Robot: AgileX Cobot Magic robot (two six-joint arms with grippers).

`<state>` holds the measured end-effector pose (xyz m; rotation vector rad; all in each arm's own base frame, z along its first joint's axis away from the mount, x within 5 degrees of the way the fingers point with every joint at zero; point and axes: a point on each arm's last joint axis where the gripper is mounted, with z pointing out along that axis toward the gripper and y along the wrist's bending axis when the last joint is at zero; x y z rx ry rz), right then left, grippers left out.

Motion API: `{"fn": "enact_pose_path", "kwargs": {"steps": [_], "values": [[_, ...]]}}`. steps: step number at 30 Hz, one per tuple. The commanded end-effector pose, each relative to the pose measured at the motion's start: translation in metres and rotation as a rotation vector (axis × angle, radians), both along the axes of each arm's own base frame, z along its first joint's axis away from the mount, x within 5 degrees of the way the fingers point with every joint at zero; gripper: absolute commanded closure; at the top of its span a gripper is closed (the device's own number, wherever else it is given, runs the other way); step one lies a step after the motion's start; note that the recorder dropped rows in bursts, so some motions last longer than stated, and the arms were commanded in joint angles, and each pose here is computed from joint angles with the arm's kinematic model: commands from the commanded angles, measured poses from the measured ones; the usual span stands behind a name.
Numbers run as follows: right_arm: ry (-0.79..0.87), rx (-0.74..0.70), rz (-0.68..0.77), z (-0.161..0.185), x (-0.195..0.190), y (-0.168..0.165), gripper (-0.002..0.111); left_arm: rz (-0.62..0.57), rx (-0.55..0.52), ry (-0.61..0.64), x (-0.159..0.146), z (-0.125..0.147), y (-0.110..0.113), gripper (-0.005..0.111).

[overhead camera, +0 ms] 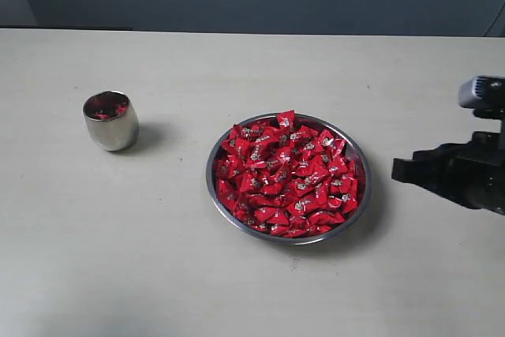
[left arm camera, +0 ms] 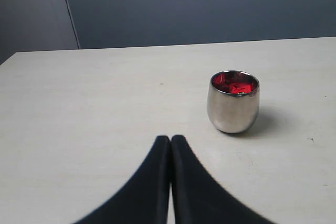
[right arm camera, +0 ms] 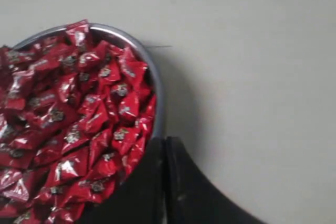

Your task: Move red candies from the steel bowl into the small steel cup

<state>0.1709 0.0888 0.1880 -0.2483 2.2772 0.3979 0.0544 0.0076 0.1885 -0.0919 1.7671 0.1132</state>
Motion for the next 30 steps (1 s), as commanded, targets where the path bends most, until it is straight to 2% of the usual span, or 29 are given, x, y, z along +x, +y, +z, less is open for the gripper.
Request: {"fn": "enact_pose_path", "kwargs": {"steps": [1,6,13,21,26,28,30], "values": [[-0.012,-0.114,0.197,-0.006,0.008,0.028,0.109,0.001,0.000,0.000,0.000,-0.001,0.000,0.106],[0.072,-0.179,0.270,-0.027,0.019,0.051,0.109,0.001,0.000,0.000,0.000,-0.001,0.000,0.106],[0.063,-0.178,0.373,-0.031,0.028,0.092,0.109,0.001,0.000,0.000,0.000,-0.001,0.000,0.106],[0.095,-0.140,0.406,-0.040,0.031,0.126,0.109,0.001,0.000,0.000,0.000,-0.001,0.000,0.106],[0.107,-0.131,0.381,-0.038,0.035,0.129,0.108,0.001,0.000,0.000,0.000,-0.001,0.000,0.106],[0.123,-0.155,0.372,-0.037,0.037,0.129,0.100,0.001,0.000,0.000,0.000,-0.001,0.000,0.106],[0.149,-0.191,0.358,-0.035,0.039,0.129,0.082,0.001,0.000,0.000,0.000,-0.001,0.000,0.106]]}}
